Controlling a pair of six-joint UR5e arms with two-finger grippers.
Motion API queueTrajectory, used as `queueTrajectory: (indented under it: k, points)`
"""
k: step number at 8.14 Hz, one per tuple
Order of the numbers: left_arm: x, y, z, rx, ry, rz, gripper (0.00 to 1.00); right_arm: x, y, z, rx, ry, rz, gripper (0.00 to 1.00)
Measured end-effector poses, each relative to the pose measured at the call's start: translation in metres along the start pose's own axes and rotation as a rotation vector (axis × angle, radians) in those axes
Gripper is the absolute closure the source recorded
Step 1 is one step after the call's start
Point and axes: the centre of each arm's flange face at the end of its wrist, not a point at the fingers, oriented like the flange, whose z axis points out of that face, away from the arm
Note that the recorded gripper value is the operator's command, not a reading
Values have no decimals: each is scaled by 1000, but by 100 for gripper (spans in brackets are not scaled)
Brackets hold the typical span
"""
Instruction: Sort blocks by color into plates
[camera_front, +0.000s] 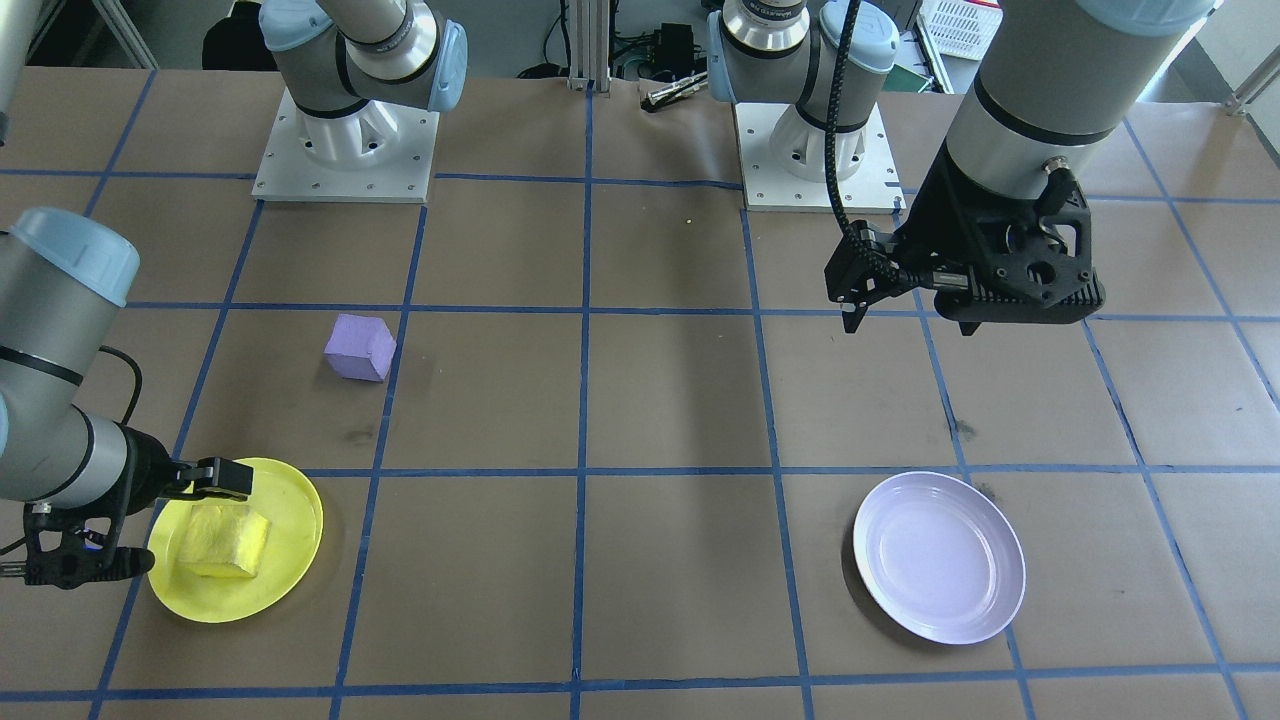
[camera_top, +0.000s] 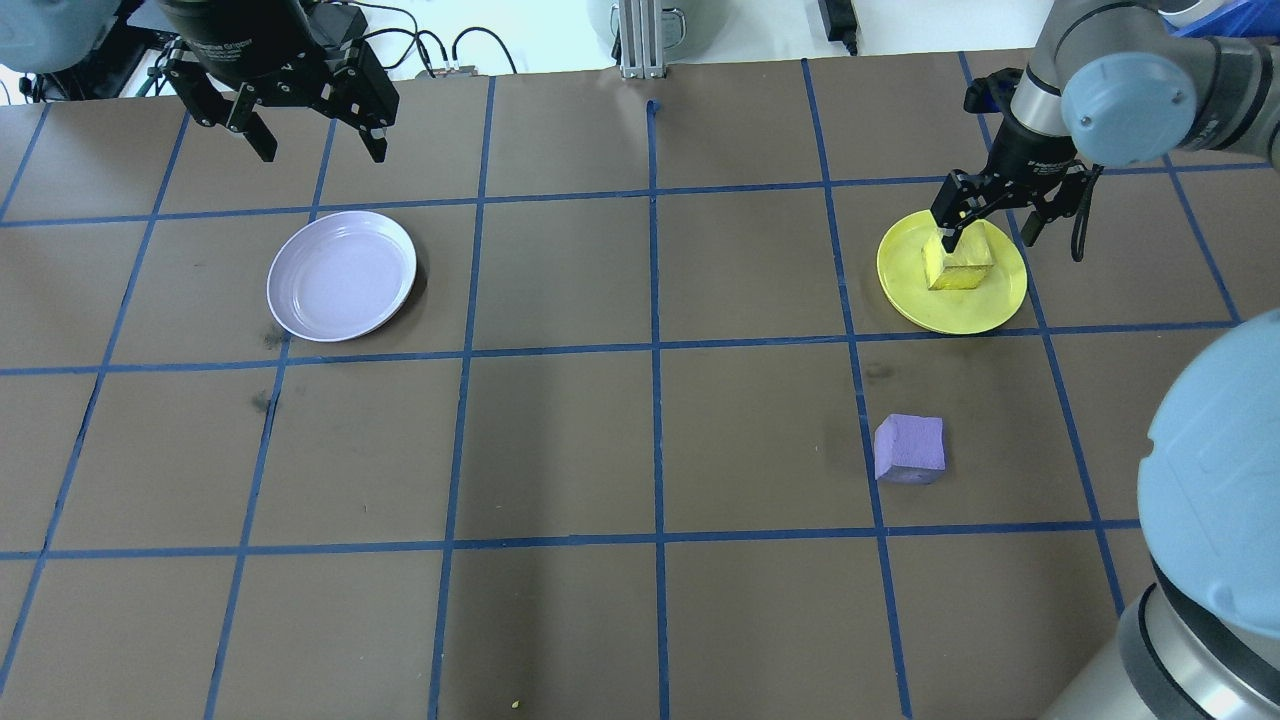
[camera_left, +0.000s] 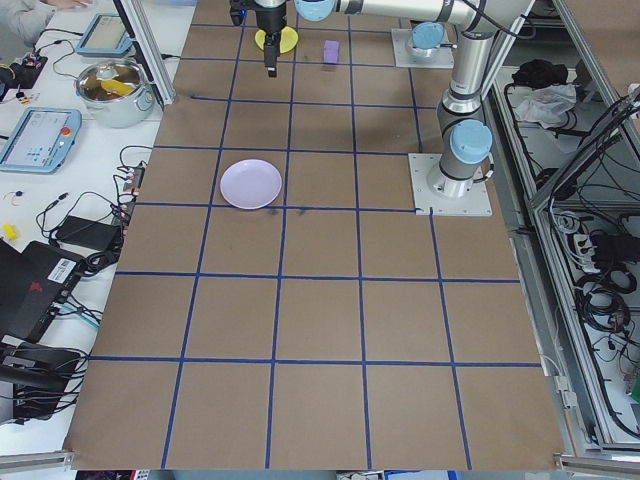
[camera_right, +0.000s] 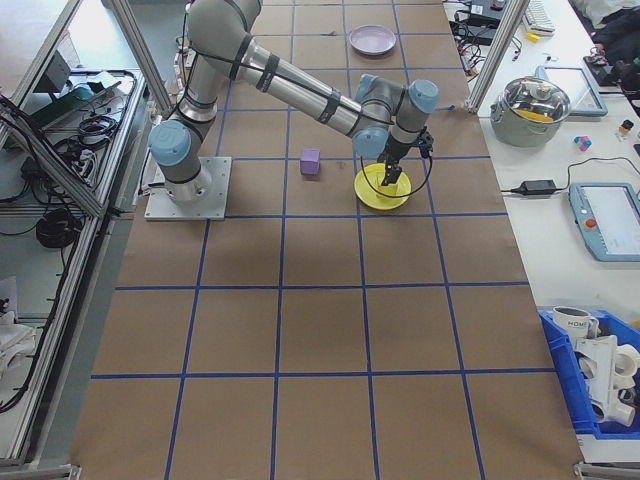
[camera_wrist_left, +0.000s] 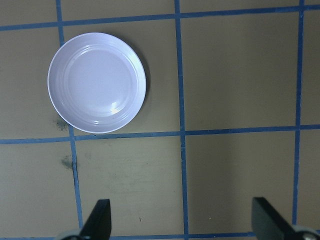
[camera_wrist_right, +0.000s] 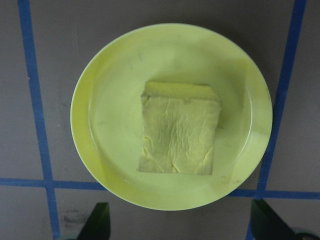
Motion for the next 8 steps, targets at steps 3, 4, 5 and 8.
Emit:
queueTrajectory:
  k: [3,4,5,8]
  points:
    - [0,0,0,0,0,0,0,-17,58,-41,-165,-50,26,0]
    - [0,0,0,0,0,-1,0,-25,73,-41,-246,-71,76,0]
    - [0,0,0,0,0,-1,0,-36,85,-32,-320,-89,128,0]
    - [0,0,1,-2,0,-1,0,-59,119,25,-473,-136,191,0]
